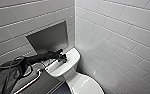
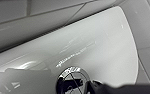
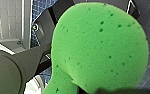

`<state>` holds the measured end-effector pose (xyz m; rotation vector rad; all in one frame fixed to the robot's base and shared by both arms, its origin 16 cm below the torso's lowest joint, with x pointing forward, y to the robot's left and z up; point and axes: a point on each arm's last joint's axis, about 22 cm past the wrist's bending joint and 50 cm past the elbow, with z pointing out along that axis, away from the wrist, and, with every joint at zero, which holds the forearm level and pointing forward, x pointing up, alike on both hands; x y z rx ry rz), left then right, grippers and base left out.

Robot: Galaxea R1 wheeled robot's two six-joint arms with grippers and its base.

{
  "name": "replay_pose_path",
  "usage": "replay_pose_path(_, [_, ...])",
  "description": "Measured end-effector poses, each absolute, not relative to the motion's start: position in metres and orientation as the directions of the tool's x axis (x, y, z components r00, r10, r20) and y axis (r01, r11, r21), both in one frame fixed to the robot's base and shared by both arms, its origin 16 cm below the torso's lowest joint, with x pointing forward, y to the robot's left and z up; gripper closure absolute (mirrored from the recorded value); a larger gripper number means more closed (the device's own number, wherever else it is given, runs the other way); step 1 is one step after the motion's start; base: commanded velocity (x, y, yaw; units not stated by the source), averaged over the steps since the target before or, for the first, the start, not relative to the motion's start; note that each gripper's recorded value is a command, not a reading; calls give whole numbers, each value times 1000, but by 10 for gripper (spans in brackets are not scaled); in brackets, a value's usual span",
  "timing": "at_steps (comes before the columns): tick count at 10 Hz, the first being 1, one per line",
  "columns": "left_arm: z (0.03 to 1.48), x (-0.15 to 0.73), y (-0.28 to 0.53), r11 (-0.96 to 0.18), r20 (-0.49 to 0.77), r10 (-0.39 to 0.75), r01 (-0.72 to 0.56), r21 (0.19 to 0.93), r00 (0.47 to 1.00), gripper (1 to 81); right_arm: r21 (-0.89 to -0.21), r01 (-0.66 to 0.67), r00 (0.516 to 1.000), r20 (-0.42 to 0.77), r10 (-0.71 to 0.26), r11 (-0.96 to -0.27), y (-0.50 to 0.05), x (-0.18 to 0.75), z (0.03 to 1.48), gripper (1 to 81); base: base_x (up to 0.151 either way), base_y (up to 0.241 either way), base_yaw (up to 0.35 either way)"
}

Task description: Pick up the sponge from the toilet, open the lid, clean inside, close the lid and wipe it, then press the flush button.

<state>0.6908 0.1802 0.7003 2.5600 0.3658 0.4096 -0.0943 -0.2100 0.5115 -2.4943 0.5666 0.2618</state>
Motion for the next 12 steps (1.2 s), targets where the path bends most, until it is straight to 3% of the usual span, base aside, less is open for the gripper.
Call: replay_pose_path(12, [668, 685, 201, -834, 210, 381, 236, 500, 901, 811, -503, -453, 890, -308, -338, -736, -193, -94, 514, 811, 0, 0, 0])
